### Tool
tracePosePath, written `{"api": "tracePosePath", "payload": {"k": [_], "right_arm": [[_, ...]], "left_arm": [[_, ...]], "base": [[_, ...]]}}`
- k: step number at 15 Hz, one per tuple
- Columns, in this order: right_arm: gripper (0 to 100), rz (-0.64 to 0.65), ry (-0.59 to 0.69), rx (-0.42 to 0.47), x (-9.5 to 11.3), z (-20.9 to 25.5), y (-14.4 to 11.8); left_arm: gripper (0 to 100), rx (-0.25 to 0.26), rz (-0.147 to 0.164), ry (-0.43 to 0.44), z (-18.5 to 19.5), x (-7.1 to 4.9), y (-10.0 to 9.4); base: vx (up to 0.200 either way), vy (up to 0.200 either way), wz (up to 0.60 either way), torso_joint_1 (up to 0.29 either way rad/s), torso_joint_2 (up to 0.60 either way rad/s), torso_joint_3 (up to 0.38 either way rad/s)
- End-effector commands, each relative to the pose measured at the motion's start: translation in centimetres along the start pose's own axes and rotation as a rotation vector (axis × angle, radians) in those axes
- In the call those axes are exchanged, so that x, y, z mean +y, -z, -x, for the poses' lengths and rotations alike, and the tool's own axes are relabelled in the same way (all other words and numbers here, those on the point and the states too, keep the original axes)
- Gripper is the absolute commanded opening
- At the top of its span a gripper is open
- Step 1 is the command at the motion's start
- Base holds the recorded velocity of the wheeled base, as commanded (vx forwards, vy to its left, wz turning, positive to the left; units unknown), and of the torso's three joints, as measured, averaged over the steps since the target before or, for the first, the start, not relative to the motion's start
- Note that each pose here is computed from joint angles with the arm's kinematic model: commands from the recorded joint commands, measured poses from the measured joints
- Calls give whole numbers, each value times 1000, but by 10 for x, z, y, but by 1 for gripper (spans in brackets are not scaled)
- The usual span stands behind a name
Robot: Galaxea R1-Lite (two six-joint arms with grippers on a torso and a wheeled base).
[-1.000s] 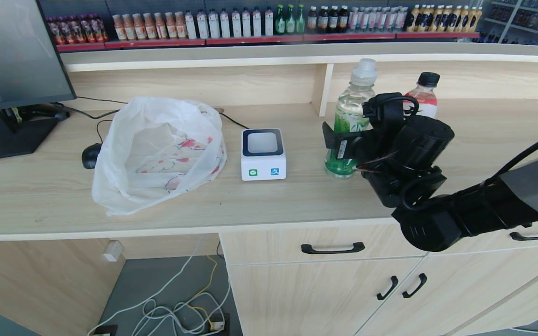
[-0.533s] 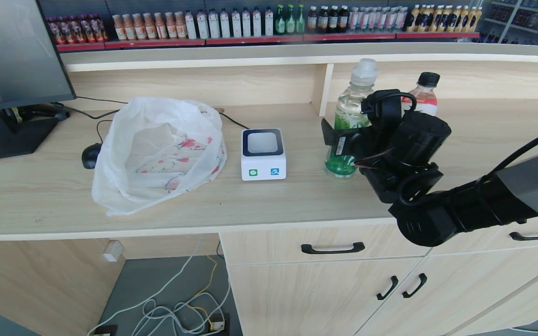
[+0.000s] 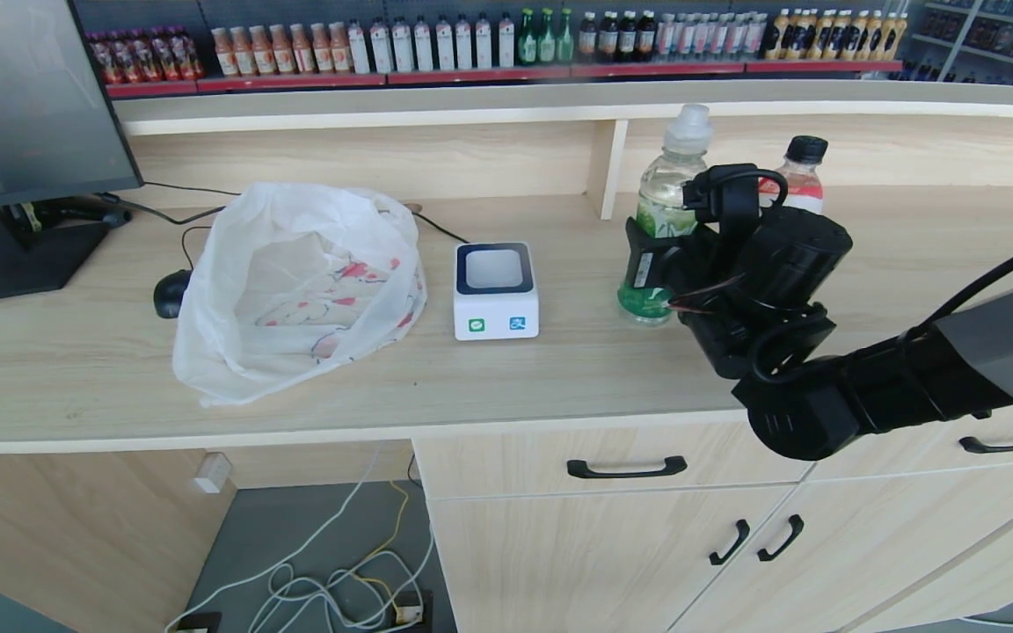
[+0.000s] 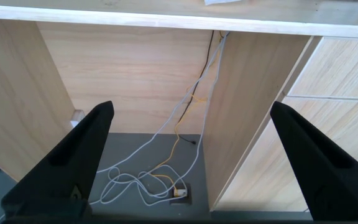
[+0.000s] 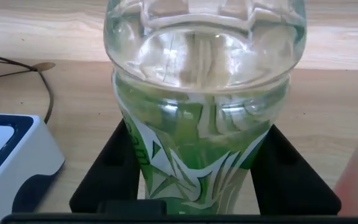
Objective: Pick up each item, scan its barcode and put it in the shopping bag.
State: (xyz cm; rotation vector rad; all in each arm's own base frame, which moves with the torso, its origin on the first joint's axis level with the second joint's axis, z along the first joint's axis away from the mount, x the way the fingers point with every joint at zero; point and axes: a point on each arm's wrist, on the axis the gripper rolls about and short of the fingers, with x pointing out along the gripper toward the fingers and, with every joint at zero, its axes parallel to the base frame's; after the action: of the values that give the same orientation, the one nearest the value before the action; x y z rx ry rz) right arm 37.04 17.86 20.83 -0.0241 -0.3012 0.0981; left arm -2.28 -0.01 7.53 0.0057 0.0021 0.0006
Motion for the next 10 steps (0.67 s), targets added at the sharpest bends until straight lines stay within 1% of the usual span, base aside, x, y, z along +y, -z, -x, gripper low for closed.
{"api": "tracePosePath", "payload": {"k": [1, 9, 10], "right_arm": [[0, -11, 4, -30, 0, -3, -9], [0, -20, -12, -59, -2, -2, -20], [0, -25, -13, -75, -4, 0, -28]], "left_arm": [[100, -1, 0, -1, 0, 0, 0], [100, -1, 0, -1, 0, 0, 0], [100, -1, 0, -1, 0, 0, 0]], "base": [[0, 0, 0, 0, 0, 0], [0, 0, 0, 0, 0, 0], [0, 0, 0, 0, 0, 0]]}}
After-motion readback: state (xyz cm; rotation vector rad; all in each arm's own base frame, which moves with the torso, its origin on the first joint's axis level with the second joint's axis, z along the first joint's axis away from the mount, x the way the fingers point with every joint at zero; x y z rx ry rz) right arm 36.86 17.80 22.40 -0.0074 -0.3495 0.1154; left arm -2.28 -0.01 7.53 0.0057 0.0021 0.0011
